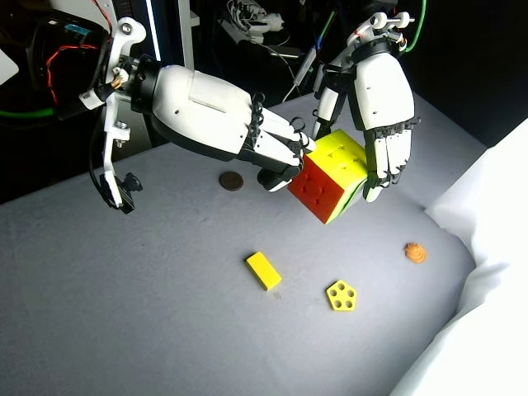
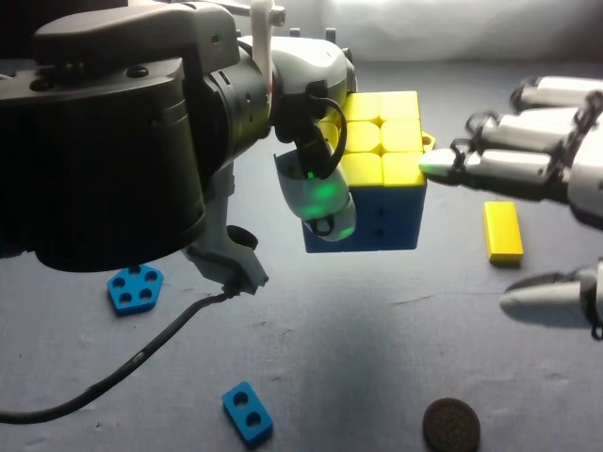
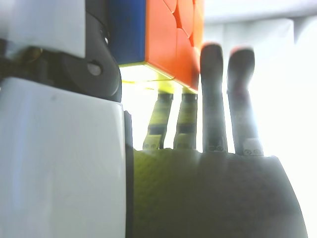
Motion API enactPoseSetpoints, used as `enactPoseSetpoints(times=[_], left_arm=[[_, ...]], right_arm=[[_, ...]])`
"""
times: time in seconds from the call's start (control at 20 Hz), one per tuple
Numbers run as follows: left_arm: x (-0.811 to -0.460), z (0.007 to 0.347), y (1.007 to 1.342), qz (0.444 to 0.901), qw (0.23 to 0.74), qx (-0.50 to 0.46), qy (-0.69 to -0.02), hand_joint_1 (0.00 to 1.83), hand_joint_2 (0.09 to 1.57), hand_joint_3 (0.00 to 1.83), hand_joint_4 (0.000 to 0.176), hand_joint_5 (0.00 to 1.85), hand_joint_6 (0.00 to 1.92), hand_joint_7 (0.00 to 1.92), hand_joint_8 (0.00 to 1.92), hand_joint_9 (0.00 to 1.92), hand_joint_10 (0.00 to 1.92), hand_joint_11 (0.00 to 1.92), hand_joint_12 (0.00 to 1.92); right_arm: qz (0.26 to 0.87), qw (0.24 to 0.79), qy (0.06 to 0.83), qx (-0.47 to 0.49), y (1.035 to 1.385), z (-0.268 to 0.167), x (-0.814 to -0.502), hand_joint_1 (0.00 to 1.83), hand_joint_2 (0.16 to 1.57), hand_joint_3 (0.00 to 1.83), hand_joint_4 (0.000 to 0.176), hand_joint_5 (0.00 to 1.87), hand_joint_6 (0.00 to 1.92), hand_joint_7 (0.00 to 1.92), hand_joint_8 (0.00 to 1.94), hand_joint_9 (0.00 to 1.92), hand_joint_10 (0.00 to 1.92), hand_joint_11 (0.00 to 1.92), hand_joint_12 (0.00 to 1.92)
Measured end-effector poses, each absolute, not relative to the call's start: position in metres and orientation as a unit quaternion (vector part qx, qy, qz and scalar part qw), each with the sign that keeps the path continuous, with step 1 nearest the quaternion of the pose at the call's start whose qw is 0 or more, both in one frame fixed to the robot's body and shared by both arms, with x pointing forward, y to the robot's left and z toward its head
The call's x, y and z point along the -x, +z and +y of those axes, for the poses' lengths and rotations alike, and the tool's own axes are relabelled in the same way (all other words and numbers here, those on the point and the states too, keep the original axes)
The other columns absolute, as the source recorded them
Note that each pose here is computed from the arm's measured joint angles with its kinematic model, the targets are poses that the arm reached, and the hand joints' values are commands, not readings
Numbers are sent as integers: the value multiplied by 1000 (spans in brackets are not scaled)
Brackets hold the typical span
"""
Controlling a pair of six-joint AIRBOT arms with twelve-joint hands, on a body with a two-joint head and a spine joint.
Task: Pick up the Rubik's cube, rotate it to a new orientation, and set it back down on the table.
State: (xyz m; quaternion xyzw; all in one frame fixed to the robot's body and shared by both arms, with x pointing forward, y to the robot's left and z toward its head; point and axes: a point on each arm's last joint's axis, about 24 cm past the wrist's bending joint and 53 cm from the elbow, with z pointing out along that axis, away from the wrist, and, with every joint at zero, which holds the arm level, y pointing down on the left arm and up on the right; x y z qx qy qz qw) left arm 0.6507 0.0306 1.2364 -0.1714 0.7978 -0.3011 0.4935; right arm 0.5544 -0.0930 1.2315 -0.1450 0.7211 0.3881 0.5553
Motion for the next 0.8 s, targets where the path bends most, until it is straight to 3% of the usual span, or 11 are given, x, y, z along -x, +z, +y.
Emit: enactPoseSetpoints(times=[0.15,0.2,0.3,0.35,0.6,0.65,0.7,0.75,0.8], left_arm=[[-651,31,1237,797,494,172,-300,1075,1265,0,0,684,1435,261,1644,228,1793,180,1901],[-651,31,1237,797,494,173,-300,1077,1329,11,0,624,1494,463,1743,236,1786,179,1917],[-651,32,1238,797,495,173,-301,1077,1357,4,0,601,1497,502,1809,235,1831,182,1921],[-651,32,1239,796,496,174,-301,1088,1284,0,0,672,1422,329,1710,261,1804,213,1921],[-652,33,1239,796,496,175,-299,1090,1251,1,0,703,1399,274,1656,307,1739,257,1837],[-652,33,1239,796,496,175,-299,1108,1330,3,0,640,1404,532,1788,301,1777,233,1877],[-652,33,1239,796,497,176,-298,1108,1330,3,0,640,1404,532,1788,301,1777,233,1877],[-652,34,1239,796,497,177,-297,1073,1301,0,0,643,1469,291,1721,251,1778,187,1878],[-652,34,1239,796,497,177,-296,1073,1301,0,0,643,1469,291,1721,251,1778,187,1878]], right_arm=[[716,559,394,140,1237,-92,-555,154,1202,0,0,93,4,377,1067,305,1660,118,1921],[717,558,394,141,1236,-91,-555,170,1207,2,0,82,1,361,1058,284,1661,139,1921],[719,555,394,143,1235,-89,-553,179,1205,0,0,85,2,365,1054,281,1660,165,1921],[718,556,394,144,1235,-89,-553,157,1199,0,0,102,6,397,1050,298,1654,168,1921],[720,553,393,146,1233,-87,-552,115,1214,5,0,76,1,387,1051,280,1693,124,1921],[721,551,393,147,1232,-86,-552,134,1219,3,0,70,3,411,1026,303,1655,124,1921],[722,550,394,147,1231,-85,-552,134,1219,3,0,70,3,411,1026,303,1655,124,1921],[722,548,395,148,1230,-83,-551,144,1213,0,0,79,6,406,1013,301,1645,137,1921],[722,547,396,148,1230,-82,-551,144,1213,0,0,79,6,406,1013,301,1645,137,1921]])
